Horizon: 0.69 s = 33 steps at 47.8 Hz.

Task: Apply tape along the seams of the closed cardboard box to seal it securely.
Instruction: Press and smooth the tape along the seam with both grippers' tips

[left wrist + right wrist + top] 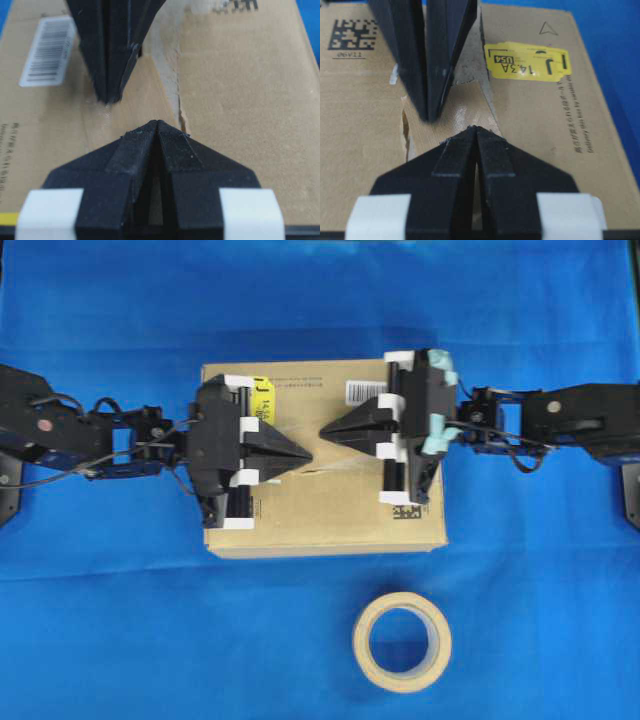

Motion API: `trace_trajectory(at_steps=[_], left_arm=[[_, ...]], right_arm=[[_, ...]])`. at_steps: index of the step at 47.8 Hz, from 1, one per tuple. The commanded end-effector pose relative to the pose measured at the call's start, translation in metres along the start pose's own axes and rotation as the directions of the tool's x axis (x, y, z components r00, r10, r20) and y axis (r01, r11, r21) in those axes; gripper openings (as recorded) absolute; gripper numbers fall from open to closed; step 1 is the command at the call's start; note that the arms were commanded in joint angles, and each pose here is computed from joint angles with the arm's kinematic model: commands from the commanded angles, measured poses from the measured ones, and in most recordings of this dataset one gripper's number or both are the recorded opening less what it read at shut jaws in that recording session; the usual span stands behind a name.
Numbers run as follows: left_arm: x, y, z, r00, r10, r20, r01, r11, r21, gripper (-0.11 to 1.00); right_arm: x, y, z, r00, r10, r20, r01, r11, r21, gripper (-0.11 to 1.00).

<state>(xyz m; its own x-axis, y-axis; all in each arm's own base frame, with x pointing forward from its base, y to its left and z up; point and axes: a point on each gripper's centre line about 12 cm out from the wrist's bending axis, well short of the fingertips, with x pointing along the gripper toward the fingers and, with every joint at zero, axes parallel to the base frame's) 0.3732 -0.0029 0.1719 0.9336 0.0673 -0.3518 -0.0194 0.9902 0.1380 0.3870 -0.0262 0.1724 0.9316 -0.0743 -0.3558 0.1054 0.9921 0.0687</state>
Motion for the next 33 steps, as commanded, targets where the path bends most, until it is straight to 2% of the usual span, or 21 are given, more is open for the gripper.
trace_trajectory(at_steps=[1,14,27,33], left_arm=[[0.006,-0.002,0.008,1.0,0.001,0.031,-0.001,1.0,-0.004,0.0],[0.013,-0.011,-0.006,1.0,-0.018,-0.002,0.018,1.0,0.002,0.0],[0.001,-0.023,-0.022,0.997,-0.056,-0.055,0.057,0.998,0.015,0.0],[-0.007,-0.026,-0.032,0.995,-0.062,-0.083,0.063,0.998,0.007,0.0]], right_arm=[[0.008,0.005,0.012,0.999,0.014,0.034,-0.014,1.0,-0.008,0.0],[0.017,0.018,-0.006,0.999,0.039,-0.014,-0.039,0.999,-0.001,0.0],[0.009,0.019,-0.026,0.997,0.037,-0.063,-0.035,0.999,0.035,0.0],[0.005,0.021,-0.03,0.996,0.044,-0.076,-0.042,0.998,0.036,0.0]])
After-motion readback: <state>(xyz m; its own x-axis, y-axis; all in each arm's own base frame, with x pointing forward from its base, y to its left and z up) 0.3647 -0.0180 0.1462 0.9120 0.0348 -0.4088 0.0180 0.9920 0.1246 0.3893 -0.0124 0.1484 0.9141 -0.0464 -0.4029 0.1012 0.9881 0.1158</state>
